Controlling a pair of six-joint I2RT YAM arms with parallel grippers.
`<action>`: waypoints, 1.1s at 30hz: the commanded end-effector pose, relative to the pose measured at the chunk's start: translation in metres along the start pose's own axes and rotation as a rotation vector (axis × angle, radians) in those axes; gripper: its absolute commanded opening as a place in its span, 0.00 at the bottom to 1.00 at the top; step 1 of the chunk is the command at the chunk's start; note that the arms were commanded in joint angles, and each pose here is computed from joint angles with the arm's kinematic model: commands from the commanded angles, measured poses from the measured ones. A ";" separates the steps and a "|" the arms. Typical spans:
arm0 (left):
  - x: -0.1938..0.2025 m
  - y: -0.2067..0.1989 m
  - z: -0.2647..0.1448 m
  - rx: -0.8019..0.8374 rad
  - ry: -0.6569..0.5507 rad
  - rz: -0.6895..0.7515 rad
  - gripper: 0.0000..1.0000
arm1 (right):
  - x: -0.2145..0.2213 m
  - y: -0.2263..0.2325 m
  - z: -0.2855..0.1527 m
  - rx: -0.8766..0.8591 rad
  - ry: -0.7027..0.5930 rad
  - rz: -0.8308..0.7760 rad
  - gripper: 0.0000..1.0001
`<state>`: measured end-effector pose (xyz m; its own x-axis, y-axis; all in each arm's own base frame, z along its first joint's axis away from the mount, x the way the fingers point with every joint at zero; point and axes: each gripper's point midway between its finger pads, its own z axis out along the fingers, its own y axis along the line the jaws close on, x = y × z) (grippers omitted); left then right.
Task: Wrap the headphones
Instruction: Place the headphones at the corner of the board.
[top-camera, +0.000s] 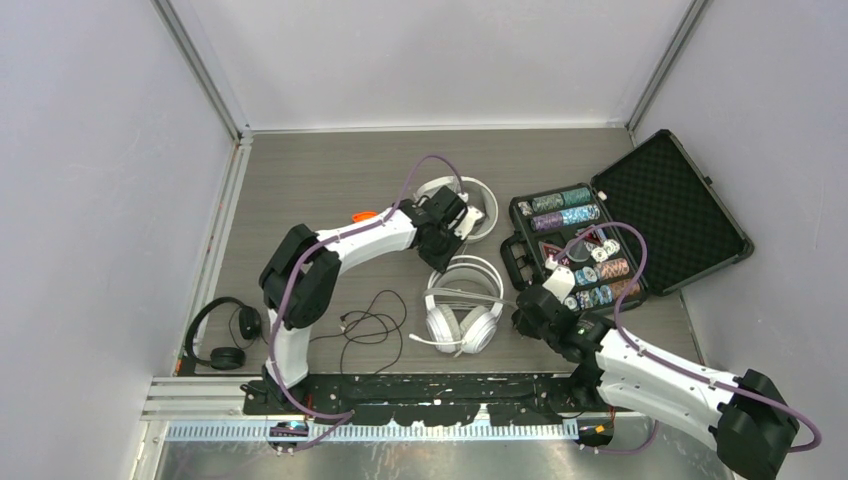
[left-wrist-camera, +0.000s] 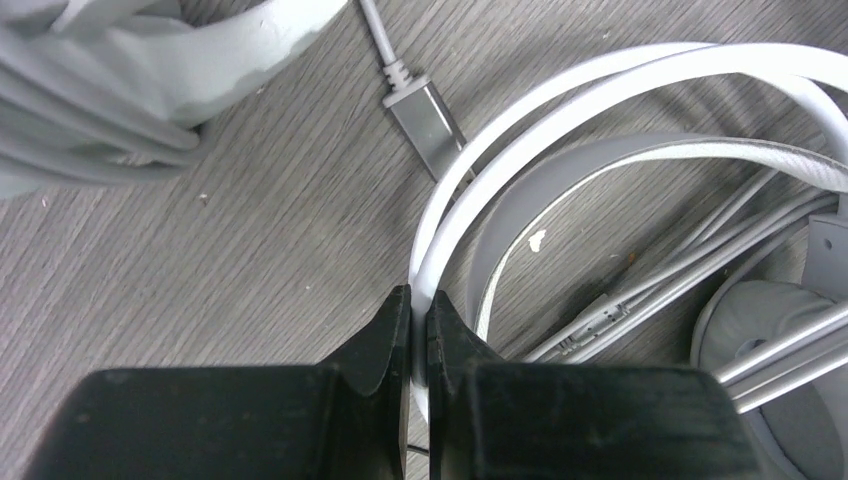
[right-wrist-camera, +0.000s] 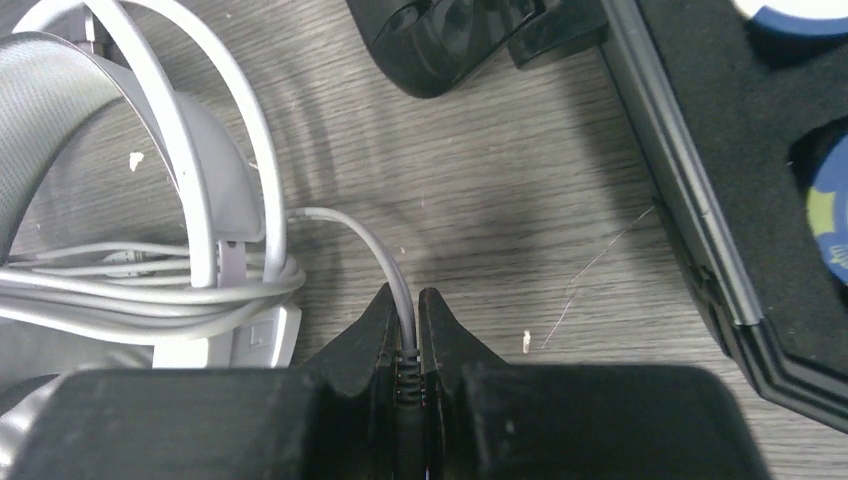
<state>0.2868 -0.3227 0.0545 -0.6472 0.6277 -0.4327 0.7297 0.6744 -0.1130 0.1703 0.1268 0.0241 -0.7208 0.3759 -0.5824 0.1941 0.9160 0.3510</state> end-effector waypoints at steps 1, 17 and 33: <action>-0.014 0.004 -0.002 -0.042 -0.006 0.017 0.08 | -0.033 0.007 -0.001 0.020 -0.132 0.041 0.08; -0.036 -0.005 -0.020 -0.021 -0.064 -0.026 0.40 | -0.046 0.005 -0.019 0.055 -0.152 0.084 0.33; -0.082 0.023 -0.145 -0.226 -0.402 -0.177 1.00 | -0.069 0.037 -0.064 -0.094 -0.133 0.092 0.47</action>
<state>0.3080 -0.3287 0.1493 -0.6474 0.4771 -0.5944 0.6404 0.7634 -0.0847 0.1810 0.1187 0.0975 -0.6237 0.4655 -0.6279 0.2303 0.8771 0.4215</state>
